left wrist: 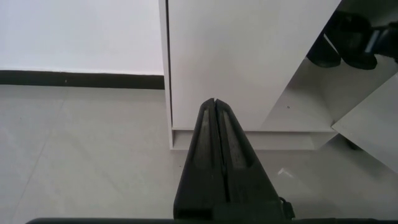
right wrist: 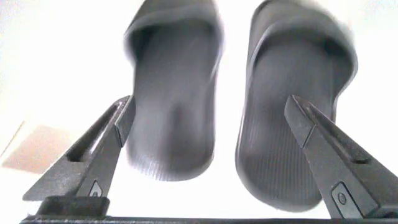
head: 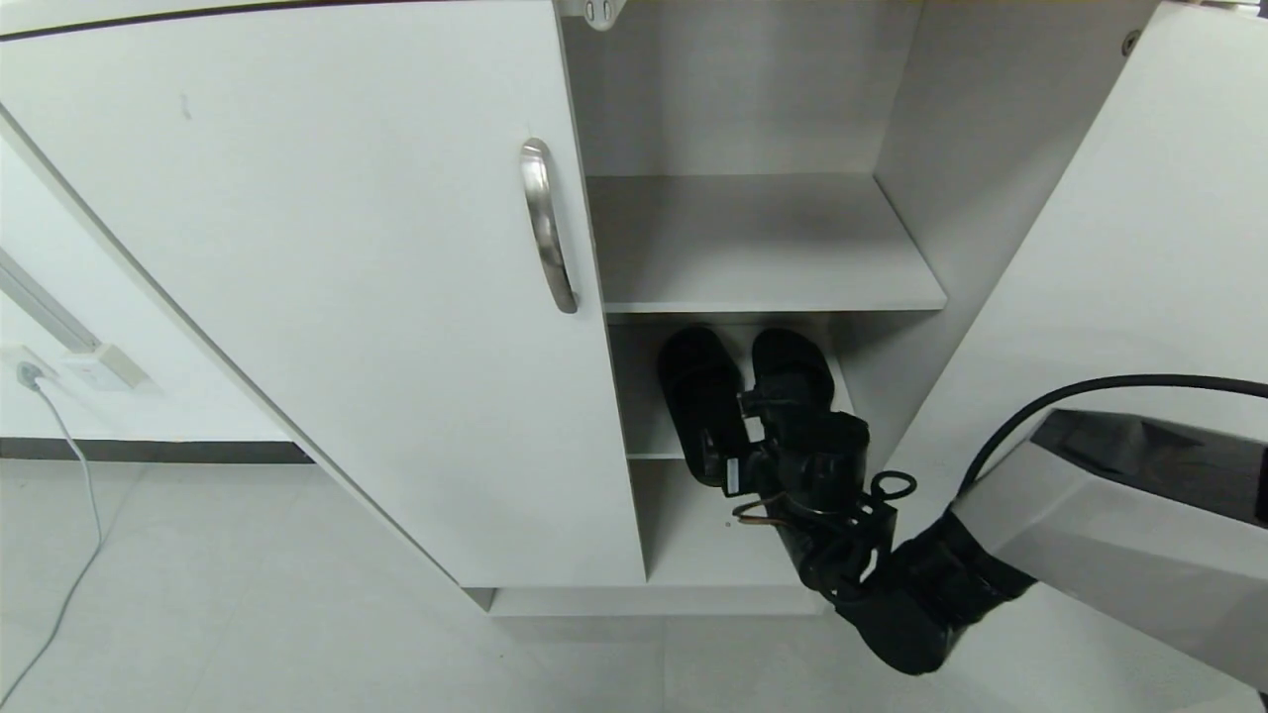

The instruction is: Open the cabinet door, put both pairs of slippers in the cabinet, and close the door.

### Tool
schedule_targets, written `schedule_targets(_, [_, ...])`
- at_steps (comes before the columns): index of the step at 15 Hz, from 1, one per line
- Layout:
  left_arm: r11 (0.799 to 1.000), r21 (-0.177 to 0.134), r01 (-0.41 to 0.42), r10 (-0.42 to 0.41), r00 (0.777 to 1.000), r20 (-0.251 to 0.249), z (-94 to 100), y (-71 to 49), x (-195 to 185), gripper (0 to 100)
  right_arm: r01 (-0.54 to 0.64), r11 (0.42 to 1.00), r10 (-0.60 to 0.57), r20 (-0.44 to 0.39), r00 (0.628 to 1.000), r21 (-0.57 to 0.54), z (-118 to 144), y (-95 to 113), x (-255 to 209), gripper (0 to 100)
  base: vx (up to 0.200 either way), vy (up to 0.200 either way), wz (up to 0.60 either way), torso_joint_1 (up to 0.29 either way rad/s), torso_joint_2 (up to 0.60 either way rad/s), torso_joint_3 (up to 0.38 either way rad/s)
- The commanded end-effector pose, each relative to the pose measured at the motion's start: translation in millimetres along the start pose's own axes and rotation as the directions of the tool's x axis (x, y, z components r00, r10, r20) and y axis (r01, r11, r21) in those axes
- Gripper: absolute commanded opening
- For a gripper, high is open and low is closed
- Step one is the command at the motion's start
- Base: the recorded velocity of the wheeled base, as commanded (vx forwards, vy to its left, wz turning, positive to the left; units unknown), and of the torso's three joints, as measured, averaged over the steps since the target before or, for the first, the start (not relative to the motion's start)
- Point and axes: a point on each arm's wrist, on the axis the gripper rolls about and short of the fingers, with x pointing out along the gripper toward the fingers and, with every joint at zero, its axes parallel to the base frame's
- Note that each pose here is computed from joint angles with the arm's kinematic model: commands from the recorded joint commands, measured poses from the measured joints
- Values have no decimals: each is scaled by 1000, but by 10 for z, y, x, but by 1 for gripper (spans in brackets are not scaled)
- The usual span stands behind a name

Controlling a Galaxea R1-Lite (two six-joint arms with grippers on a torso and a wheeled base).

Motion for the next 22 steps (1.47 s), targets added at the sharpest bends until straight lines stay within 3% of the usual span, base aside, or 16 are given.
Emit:
schedule_targets(1, [1000, 0, 0, 0, 1000, -1, 0, 0, 1, 0, -99, 995, 99, -13, 995, -9, 135, -26, -503, 100, 0, 0, 0, 0, 0, 0])
schedule_targets(5, [1000, 0, 0, 0, 1000, -1, 0, 0, 1, 0, -138, 990, 137, -31, 990, -20, 92, 43, -686, 100, 0, 0, 0, 0, 0, 0])
schedule_targets(8, [1000, 0, 0, 0, 1000, -1, 0, 0, 1, 0, -141, 990, 140, -30, 990, -20, 92, 56, -696, 100, -200, 0, 0, 4, 4, 1])
schedule_targets(22, [1000, 0, 1, -1, 1000, -2, 0, 0, 2, 0, -149, 989, 147, -44, 988, -28, 59, 69, -742, 100, 0, 0, 0, 0, 0, 29])
